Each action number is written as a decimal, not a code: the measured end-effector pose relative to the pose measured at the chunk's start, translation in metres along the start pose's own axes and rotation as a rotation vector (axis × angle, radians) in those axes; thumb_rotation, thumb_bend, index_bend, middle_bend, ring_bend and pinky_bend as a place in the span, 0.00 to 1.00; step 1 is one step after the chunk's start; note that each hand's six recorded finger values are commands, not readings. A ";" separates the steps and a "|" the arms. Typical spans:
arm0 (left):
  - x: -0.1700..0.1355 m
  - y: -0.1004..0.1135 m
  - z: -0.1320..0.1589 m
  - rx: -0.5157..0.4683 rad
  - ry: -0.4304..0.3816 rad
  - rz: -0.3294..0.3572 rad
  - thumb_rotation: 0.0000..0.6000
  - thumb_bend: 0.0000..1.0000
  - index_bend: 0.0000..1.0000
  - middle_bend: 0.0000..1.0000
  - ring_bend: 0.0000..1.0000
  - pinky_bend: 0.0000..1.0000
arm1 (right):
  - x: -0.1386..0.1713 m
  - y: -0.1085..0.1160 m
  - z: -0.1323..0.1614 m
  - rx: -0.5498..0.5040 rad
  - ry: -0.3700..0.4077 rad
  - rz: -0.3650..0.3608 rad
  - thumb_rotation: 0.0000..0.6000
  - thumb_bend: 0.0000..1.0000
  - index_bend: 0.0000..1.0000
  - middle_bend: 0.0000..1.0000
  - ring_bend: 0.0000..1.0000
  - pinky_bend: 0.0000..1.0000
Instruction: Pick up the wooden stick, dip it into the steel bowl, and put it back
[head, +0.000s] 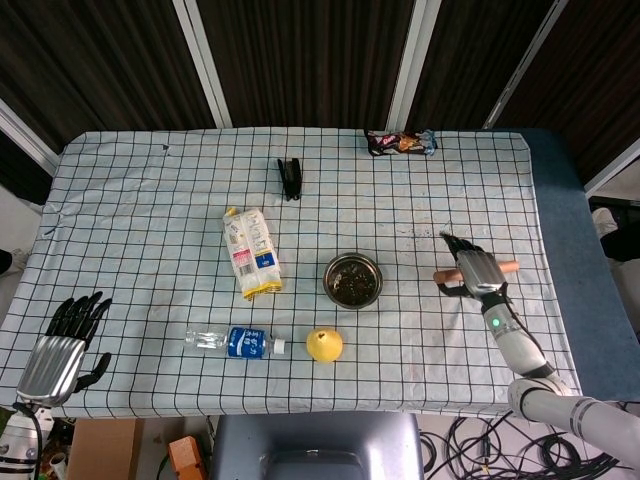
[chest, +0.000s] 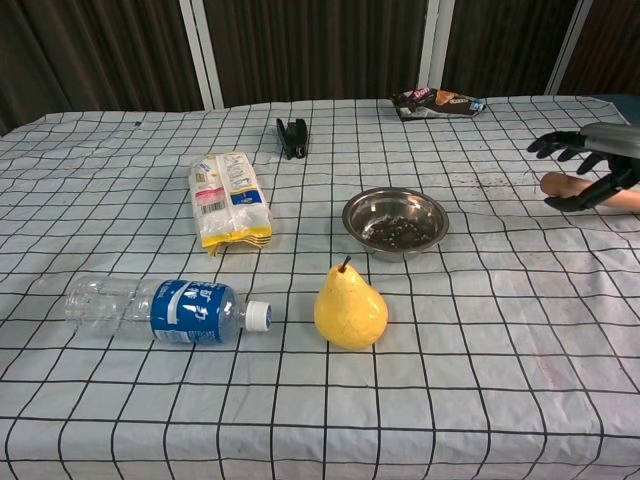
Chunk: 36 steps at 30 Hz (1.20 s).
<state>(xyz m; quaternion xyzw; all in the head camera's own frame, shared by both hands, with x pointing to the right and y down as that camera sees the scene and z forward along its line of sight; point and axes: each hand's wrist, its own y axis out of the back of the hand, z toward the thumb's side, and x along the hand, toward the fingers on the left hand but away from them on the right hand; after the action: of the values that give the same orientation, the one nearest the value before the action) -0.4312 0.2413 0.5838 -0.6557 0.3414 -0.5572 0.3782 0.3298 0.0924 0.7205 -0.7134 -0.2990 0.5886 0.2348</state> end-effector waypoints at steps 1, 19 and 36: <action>0.000 0.000 0.000 0.000 0.000 0.000 1.00 0.37 0.00 0.01 0.00 0.00 | 0.001 0.000 0.000 0.001 0.001 0.005 0.82 0.27 0.00 0.06 0.06 0.17; -0.005 0.007 0.001 0.005 -0.003 0.041 1.00 0.38 0.00 0.00 0.00 0.00 | 0.063 0.034 0.010 0.096 0.101 -0.075 0.82 0.26 0.00 0.00 0.00 0.07; -0.008 0.009 0.002 0.046 0.020 0.073 1.00 0.38 0.00 0.00 0.00 0.00 | 0.240 0.036 -0.057 0.332 -0.101 -0.362 0.85 0.26 0.00 0.00 0.00 0.01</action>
<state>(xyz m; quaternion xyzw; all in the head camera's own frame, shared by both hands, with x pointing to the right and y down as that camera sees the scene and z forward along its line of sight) -0.4310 0.2443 0.5724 -0.6283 0.3562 -0.5572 0.4097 0.4222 0.2368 0.5389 -0.5697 -0.3325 0.6129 0.4351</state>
